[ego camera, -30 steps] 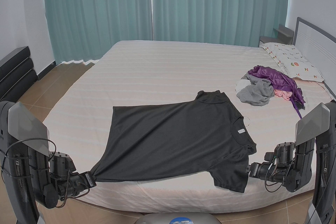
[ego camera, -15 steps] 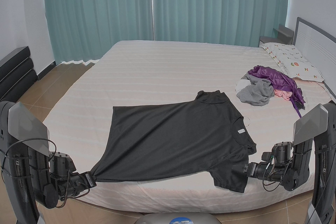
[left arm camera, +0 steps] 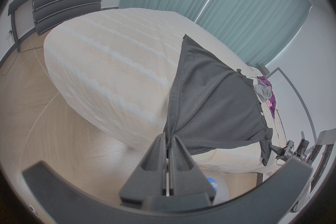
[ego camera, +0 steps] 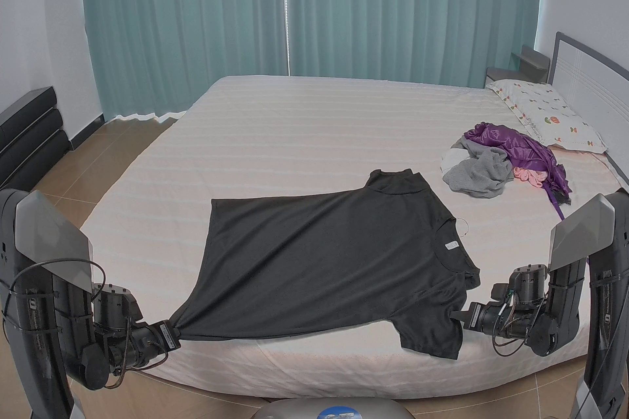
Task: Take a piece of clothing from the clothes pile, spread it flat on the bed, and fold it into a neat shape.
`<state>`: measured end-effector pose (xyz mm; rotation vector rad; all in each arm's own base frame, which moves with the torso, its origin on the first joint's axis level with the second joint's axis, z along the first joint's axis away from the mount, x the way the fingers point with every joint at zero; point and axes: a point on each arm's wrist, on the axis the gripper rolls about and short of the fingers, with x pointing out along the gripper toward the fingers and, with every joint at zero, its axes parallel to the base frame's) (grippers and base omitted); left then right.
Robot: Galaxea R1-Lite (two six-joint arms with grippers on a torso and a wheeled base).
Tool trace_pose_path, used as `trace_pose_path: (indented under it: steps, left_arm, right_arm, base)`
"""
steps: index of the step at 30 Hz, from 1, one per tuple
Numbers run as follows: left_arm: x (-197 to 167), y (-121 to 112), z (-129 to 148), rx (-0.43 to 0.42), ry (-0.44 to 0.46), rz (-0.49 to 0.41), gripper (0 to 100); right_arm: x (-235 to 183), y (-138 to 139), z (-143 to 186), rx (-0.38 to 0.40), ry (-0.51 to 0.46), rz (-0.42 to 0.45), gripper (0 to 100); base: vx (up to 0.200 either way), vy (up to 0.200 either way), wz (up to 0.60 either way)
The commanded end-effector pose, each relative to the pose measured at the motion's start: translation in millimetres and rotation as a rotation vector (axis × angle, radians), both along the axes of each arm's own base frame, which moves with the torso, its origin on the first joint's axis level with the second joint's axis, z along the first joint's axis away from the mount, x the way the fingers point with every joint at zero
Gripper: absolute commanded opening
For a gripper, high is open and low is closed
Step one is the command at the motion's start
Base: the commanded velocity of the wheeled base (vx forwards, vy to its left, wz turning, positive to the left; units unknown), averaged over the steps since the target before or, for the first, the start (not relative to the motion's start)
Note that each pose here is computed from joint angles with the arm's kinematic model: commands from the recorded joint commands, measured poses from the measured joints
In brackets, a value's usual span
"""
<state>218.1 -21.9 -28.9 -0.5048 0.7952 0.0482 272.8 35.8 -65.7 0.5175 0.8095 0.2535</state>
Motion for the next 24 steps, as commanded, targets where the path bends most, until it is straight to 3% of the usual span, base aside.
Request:
trace_pose_path:
  steps: [1, 10, 18, 24]
  left_arm:
    - [0, 0, 0, -0.001, -0.001, 0.002, 0]
    - [0, 0, 1, 0.0, -0.006, 0.001, 0]
    - [0, 1, 2, 0.002, -0.009, 0.005, 0]
    - [-2, 3, 10, 0.004, -0.033, 0.009, 0]
  right_arm:
    - [-1, -1, -1, -0.018, 0.001, -0.017, 0]
    - [-12, -15, 10, -0.02, 0.004, -0.054, 0]
    - [-39, -32, 37, 0.05, 0.004, -0.035, 0]
    - [-54, -41, 39, 0.041, 0.023, -0.033, 0]
  base:
    - [0.0, 0.0, 0.0]
    - [0.0, 0.0, 0.0]
    - [0.0, 0.0, 0.0]
    - [0.0, 0.0, 0.0]
